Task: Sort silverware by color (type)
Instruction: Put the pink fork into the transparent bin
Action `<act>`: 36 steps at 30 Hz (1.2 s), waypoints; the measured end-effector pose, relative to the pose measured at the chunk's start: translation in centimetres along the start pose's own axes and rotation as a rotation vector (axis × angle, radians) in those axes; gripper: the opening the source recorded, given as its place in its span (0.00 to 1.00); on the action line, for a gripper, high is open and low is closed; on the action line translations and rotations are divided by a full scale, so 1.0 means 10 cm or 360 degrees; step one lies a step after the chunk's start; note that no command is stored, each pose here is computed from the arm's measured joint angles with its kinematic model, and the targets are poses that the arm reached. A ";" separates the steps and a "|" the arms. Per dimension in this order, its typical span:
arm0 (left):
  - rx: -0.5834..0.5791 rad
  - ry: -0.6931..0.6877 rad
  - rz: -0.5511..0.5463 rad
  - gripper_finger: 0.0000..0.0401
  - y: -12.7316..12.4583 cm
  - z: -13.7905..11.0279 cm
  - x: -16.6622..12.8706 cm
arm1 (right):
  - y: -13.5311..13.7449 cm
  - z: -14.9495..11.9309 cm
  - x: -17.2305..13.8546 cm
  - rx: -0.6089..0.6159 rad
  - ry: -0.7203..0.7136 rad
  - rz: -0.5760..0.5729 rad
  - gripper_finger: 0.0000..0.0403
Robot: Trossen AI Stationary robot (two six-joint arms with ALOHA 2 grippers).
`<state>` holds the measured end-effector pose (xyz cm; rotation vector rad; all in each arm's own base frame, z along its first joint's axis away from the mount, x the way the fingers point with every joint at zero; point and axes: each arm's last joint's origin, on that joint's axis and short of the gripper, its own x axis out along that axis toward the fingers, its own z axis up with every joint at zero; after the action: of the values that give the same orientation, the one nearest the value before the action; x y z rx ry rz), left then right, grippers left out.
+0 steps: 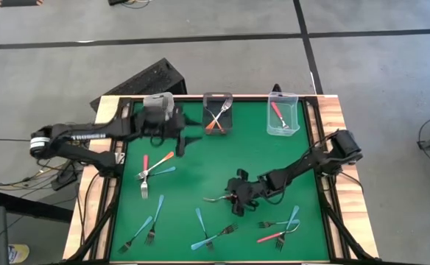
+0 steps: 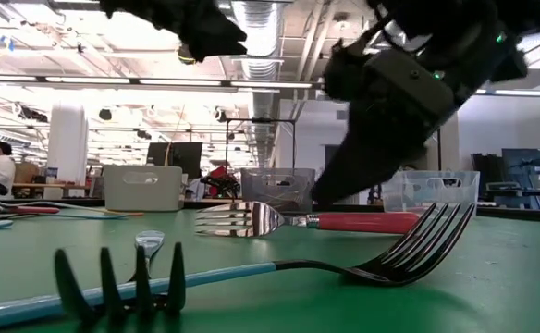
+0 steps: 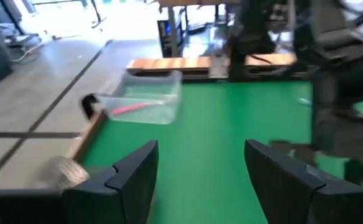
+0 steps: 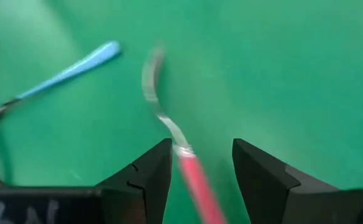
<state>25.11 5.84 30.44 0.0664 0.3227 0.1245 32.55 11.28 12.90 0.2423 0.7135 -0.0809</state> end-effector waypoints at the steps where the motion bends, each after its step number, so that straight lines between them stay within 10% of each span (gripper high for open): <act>1: -0.0009 -0.0002 -0.0021 0.56 -0.09 -0.09 -0.01 | 0.01 -0.04 0.02 -0.0017 0.0022 0.0003 0.48; 8: -0.0056 -0.0062 0.0032 0.56 -0.51 -0.56 -0.10 | 0.07 -0.14 0.19 -0.0134 0.0140 -0.0027 0.43; 16: -0.0196 0.0045 0.0213 0.56 -0.71 -0.88 -0.10 | 0.03 -0.04 0.14 -0.0137 0.0228 -0.0188 0.09; 36: -0.0257 0.0012 0.0519 0.56 -0.93 -0.94 -0.16 | -1.35 0.32 -1.40 0.0495 -0.0231 -0.1568 0.12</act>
<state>21.61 -3.17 21.28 -0.0422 0.3067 0.4734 21.97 -2.74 21.84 0.1593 0.6180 -1.1424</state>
